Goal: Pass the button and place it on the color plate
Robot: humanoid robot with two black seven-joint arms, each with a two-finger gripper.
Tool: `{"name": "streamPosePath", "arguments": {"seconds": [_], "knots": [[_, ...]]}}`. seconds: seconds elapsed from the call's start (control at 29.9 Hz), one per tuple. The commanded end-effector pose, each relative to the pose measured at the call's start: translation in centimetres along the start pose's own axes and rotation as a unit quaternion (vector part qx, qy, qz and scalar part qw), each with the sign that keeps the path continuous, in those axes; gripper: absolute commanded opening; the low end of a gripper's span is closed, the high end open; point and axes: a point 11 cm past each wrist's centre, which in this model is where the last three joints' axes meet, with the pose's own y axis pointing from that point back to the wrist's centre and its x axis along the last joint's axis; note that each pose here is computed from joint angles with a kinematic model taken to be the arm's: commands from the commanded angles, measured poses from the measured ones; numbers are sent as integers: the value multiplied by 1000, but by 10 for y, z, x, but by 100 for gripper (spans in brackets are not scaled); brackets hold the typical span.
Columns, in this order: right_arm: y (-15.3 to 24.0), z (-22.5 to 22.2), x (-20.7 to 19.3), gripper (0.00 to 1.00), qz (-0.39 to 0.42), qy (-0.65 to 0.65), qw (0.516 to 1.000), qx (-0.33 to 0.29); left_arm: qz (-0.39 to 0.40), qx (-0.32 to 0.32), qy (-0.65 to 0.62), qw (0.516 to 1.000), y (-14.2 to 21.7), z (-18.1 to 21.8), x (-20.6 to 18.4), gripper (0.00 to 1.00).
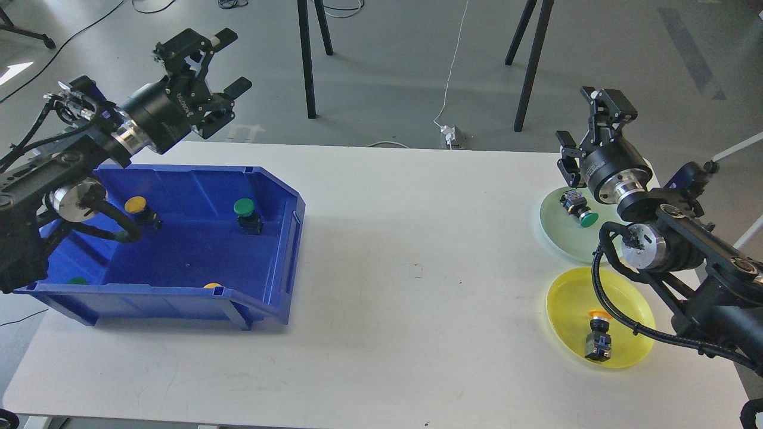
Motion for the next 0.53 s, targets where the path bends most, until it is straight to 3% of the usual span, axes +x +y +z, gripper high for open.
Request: {"name": "streamPosePath", "arguments": {"seconds": [0.0,0.13,0.5], "knots": [[5,-18,-7,91,-88,-97,991,20,80,11,9,997,27,-15,42,92],[13,-22,-19,94,-177,-139,974,30,124,13,30,992,46,-31,58,93],[12,-24,-25,96,-186,-161,968,47,105,0,42,994,35,-27,46,93]]}}
